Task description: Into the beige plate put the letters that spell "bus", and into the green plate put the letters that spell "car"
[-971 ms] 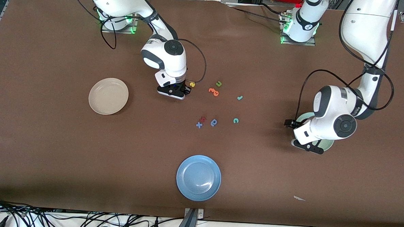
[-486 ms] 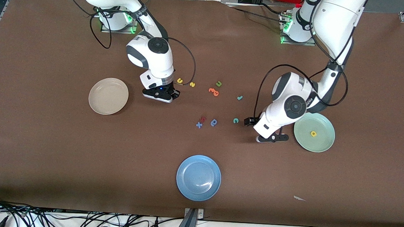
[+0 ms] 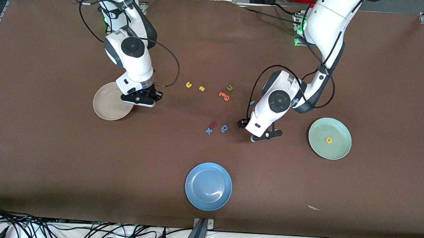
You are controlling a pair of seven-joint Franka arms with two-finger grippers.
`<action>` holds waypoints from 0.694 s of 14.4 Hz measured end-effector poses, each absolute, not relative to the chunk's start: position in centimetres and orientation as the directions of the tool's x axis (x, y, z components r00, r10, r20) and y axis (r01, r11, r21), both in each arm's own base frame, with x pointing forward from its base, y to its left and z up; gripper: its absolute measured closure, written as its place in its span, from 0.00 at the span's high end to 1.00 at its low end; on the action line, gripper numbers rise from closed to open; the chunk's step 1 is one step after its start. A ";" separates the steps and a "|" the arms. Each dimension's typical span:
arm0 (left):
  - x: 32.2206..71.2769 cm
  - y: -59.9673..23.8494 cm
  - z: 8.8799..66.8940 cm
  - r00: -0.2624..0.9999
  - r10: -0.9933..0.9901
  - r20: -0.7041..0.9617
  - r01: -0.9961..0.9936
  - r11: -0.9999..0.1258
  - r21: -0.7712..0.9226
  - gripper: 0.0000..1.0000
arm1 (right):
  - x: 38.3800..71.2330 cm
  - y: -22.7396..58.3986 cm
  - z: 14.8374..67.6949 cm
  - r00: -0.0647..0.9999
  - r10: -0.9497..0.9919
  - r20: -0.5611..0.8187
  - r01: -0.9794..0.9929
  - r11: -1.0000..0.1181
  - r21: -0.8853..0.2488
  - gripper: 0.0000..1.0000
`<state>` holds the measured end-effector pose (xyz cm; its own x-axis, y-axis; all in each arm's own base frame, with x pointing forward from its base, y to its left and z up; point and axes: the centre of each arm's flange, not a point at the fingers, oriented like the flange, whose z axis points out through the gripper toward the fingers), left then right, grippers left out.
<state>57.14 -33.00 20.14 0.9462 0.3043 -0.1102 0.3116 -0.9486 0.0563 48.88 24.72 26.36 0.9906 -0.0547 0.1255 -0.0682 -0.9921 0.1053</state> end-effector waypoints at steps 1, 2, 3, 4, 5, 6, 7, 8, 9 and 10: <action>56.9 -33.3 19.4 0.944 0.316 -0.096 0.321 -0.946 0.038 0.94 | 49.2 23.0 26.0 0.993 -0.036 0.111 -0.049 -0.992 0.116 0.09; 56.7 -33.5 18.7 0.942 0.325 -0.085 0.327 -0.945 0.023 0.92 | 49.6 21.1 25.7 0.995 -0.016 0.096 -0.028 -0.992 0.126 0.09; 56.5 -33.7 18.2 0.941 0.330 -0.081 0.332 -0.943 0.013 0.92 | 50.1 19.1 25.5 0.997 0.006 0.082 -0.005 -0.991 0.133 0.09; 56.3 -34.0 17.9 0.940 0.332 -0.081 0.334 -0.943 0.011 0.89 | 50.5 17.3 25.3 0.997 0.028 0.070 0.018 -0.990 0.136 0.09; 56.2 -34.1 17.8 0.939 0.333 -0.081 0.335 -0.942 0.010 0.89 | 50.9 15.8 25.3 0.997 0.047 0.061 0.038 -0.990 0.139 0.09; 56.2 -34.2 17.8 0.939 0.333 -0.081 0.335 -0.942 0.010 0.85 | 51.2 14.6 25.3 0.997 0.059 0.055 0.051 -0.989 0.140 0.09; 56.1 -34.4 17.8 0.940 0.332 -0.082 0.334 -0.943 0.010 0.85 | 51.4 13.8 25.3 0.997 0.063 0.052 0.055 -0.989 0.141 0.09; 55.9 -34.6 17.6 0.939 0.332 -0.083 0.334 -0.943 0.008 0.79 | 51.5 13.4 25.2 0.997 0.065 0.049 0.058 -0.988 0.141 0.09; 55.7 -34.8 17.4 0.938 0.336 -0.086 0.338 -0.941 0.005 0.75 | 51.4 13.4 25.1 0.997 0.066 0.047 0.059 -0.988 0.141 0.09; 55.6 -35.0 17.2 0.937 0.340 -0.086 0.341 -0.940 0.004 0.74 | 51.3 13.5 25.0 0.997 0.069 0.044 0.062 -0.988 0.141 0.14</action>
